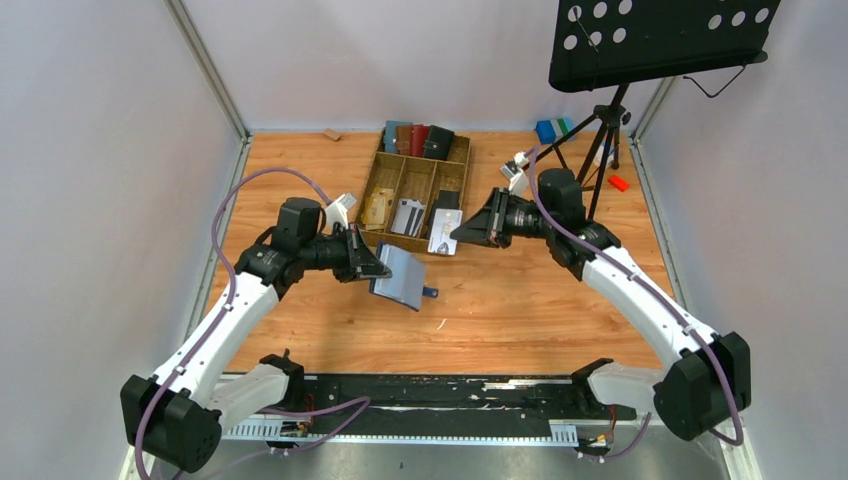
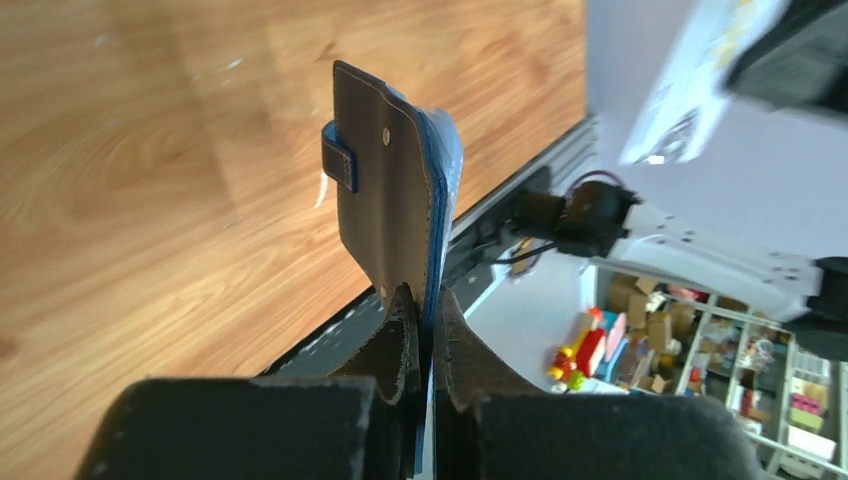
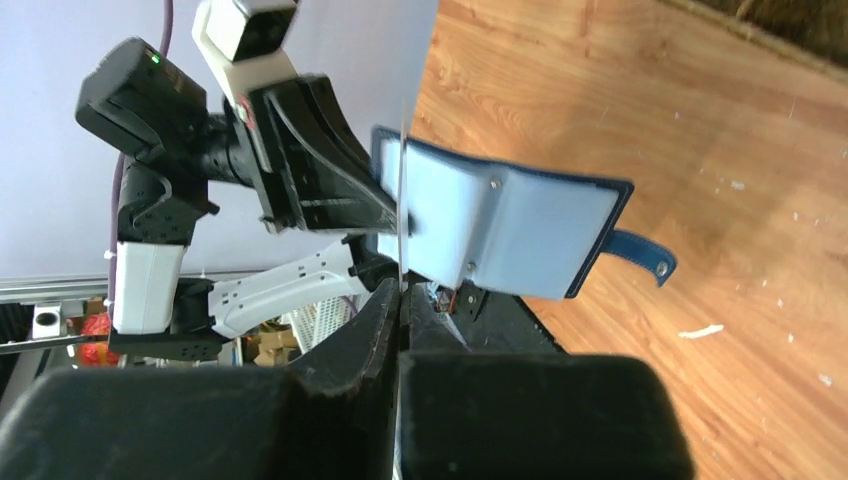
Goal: Take the credit cards out of the card holder
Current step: Place the credit card in the storage box.
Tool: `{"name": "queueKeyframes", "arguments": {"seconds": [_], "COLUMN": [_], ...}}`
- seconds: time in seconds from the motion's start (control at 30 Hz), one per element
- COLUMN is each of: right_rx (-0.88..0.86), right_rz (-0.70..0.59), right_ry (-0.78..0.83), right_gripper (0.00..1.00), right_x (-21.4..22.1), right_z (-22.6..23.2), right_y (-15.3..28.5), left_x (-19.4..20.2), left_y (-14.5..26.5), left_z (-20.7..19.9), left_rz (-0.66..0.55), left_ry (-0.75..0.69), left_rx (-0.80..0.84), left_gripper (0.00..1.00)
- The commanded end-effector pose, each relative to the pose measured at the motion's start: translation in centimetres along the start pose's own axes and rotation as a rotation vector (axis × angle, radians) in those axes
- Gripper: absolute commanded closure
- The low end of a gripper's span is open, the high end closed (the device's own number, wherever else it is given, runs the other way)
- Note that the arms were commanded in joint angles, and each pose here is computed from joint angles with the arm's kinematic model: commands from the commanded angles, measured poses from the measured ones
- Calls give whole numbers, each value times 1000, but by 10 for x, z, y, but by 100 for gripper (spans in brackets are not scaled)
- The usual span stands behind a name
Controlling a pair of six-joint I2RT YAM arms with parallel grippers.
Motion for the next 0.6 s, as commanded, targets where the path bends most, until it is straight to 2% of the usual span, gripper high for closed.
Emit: {"name": "queueKeyframes", "arguments": {"seconds": [0.0,0.3,0.57], "right_rx": [23,101,234], "right_rz": [-17,-14,-48], "right_ry": [91,64,17], "right_gripper": [100,100,100], "right_x": [-23,-62,-97], "right_z": [10,-7,-32], "right_y": [-12,-71,-126], "left_x": [27,48,46], "left_y": [12,24,40], "left_z": [25,40,45], "left_rz": [106,140,155], "left_ry": [-48,-63,-133], "left_rx": [-144,-246,-343], "left_gripper": [100,100,100]}}
Point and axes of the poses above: each gripper's point midway between its finger pads, its own y axis back along the fingers, its own z axis along the line the jaws close on, x = y × z, the point moved 3 cm from there along y, back along the fingers, and after that the axes turned 13 degrees about -y, right-handed, at the moved point
